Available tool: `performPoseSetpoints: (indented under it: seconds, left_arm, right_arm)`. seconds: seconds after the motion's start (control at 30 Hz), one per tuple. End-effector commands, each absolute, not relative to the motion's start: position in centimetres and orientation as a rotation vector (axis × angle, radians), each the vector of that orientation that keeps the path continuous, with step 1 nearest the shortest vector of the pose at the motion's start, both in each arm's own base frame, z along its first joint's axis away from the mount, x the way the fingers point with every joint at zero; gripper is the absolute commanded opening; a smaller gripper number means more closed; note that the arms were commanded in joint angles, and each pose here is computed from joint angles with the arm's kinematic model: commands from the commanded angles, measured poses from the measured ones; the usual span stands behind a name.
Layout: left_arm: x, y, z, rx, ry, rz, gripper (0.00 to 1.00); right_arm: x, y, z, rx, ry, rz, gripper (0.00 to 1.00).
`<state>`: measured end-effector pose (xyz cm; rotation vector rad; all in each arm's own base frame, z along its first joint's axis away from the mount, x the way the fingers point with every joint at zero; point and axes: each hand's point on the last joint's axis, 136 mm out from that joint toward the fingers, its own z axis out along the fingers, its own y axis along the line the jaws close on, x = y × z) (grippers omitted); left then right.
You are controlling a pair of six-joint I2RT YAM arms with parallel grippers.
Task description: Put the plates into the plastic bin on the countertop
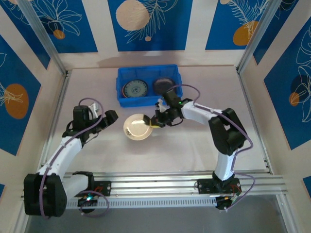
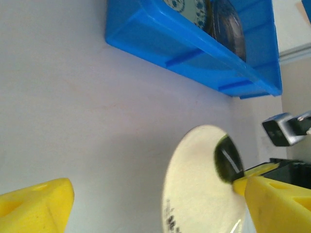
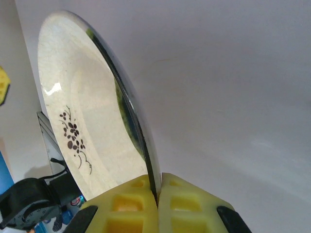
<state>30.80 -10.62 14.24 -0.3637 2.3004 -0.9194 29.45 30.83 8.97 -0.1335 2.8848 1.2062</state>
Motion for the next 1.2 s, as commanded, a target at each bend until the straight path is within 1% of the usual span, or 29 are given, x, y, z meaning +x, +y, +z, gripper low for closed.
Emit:
performPoseSetpoints:
  seconds: [0.0,0.17,0.3,0.37,0.6,0.8,0.87,0.9,1.0,1.03,1.13,1.17]
  left_arm:
    - [32.5,-13.1,16.3,-0.238,2.221,-0.980,0.88]
    - [33.1,-16.1,15.3,-0.163,2.243,-1.041,0.82]
    - [33.6,-17.1,14.3,-0.169,2.268,-1.085,0.73]
    - [33.7,-17.2,14.0,-0.172,2.275,-1.089,0.65]
    - [33.9,-17.5,13.7,-0.164,2.287,-1.098,0.51]
    - [34.4,-18.1,13.8,-0.148,2.278,-1.143,0.29]
    - [34.5,-18.6,14.1,-0.139,2.272,-1.182,0.14]
    - [34.5,-18.7,14.1,-0.136,2.271,-1.198,0.00]
    - [34.5,-19.2,14.5,-0.124,2.255,-1.246,0.00]
    - [34.4,-19.4,14.6,-0.121,2.249,-1.265,0.00]
    - [34.3,-20.0,15.3,-0.094,2.227,-1.325,0.00]
    - [34.2,-20.1,15.5,-0.092,2.223,-1.344,0.00]
  right_arm:
    - [29.8,29.7,10.5,-0.140,2.830,1.243,0.00]
    - [31.1,29.2,11.6,-0.118,2.787,1.265,0.00]
    - [31.5,29.9,12.0,-0.136,2.781,1.282,0.00]
    - [31.8,30.1,12.1,-0.138,2.777,1.287,0.00]
    - [32.2,30.9,13.3,-0.171,2.757,1.303,0.00]
    - [32.2,31.9,13.9,-0.206,2.746,1.302,0.00]
    - [32.3,32.2,14.0,-0.218,2.746,1.300,0.00]
    - [32.3,32.3,14.0,-0.222,2.748,1.300,0.00]
    - [32.5,32.5,13.9,-0.223,2.749,1.295,0.00]
    - [32.6,32.5,13.8,-0.217,2.750,1.286,0.03]
    - [33.3,32.4,13.5,-0.199,2.753,1.255,0.16]
    - [33.5,32.4,13.4,-0.197,2.754,1.245,0.17]
